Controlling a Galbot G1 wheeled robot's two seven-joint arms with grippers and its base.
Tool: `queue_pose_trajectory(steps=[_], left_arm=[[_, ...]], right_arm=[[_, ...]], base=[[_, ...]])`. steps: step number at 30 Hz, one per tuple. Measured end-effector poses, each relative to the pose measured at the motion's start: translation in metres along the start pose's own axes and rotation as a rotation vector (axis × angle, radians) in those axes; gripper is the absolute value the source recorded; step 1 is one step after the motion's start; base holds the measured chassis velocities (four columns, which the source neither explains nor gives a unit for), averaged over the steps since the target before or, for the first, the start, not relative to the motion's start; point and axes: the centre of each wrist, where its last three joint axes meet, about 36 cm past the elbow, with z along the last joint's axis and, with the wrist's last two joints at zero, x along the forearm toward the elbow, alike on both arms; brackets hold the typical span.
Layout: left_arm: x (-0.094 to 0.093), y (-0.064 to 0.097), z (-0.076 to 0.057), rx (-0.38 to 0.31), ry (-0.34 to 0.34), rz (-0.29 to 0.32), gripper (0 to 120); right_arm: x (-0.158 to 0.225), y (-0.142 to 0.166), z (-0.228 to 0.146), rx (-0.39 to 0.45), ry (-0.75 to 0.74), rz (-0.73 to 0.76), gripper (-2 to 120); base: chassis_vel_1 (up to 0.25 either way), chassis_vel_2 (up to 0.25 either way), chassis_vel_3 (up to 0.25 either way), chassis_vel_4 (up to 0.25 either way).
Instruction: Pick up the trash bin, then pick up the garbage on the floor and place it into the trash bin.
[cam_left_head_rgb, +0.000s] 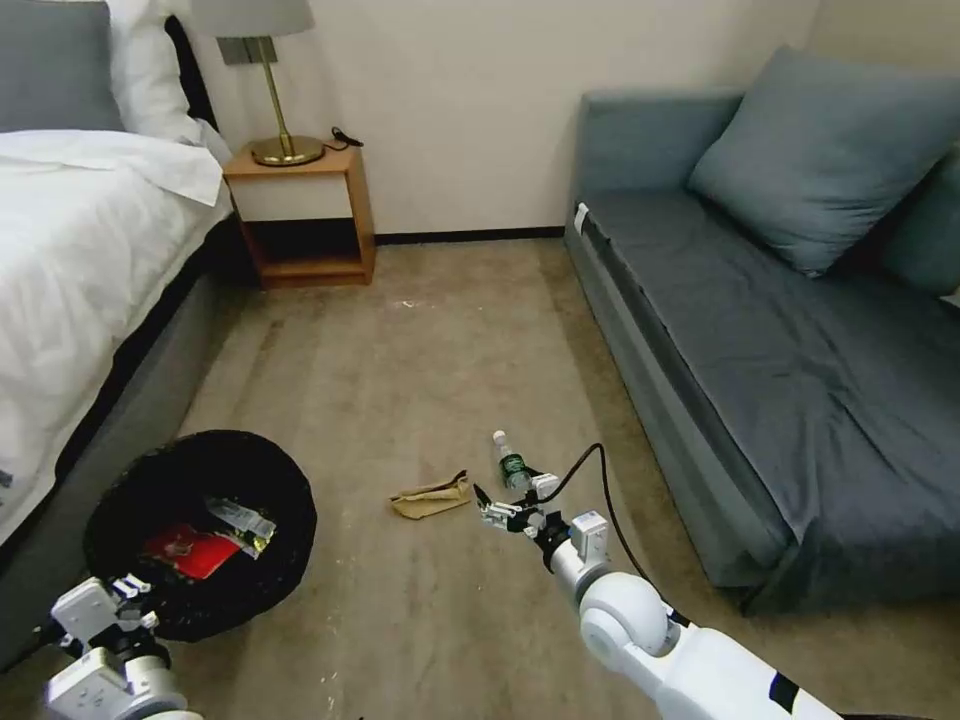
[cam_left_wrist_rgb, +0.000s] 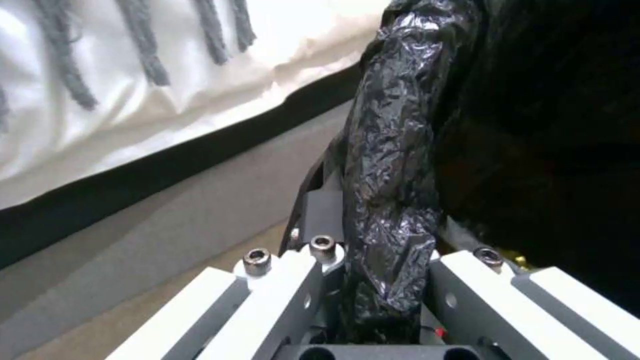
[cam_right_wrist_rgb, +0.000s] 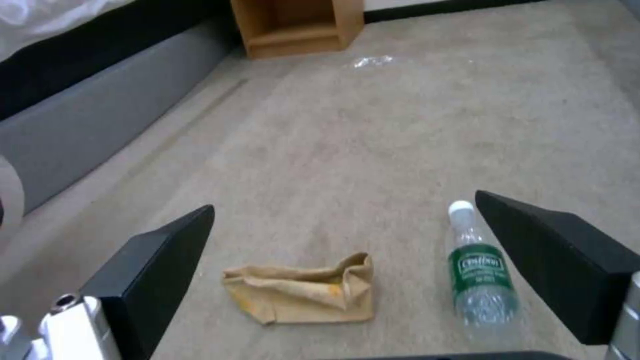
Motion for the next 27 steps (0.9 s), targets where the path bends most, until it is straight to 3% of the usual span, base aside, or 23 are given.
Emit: queue_pose_trajectory(steps=[27], left_arm=[[0.002,0.004,0.003,-0.004,-0.004,-0.005,3]], right_arm=[[0.005,0.008,0.011,0.019,0.000,-0.009,100]], base=[[-0.067,0.060,0.058,-0.066]])
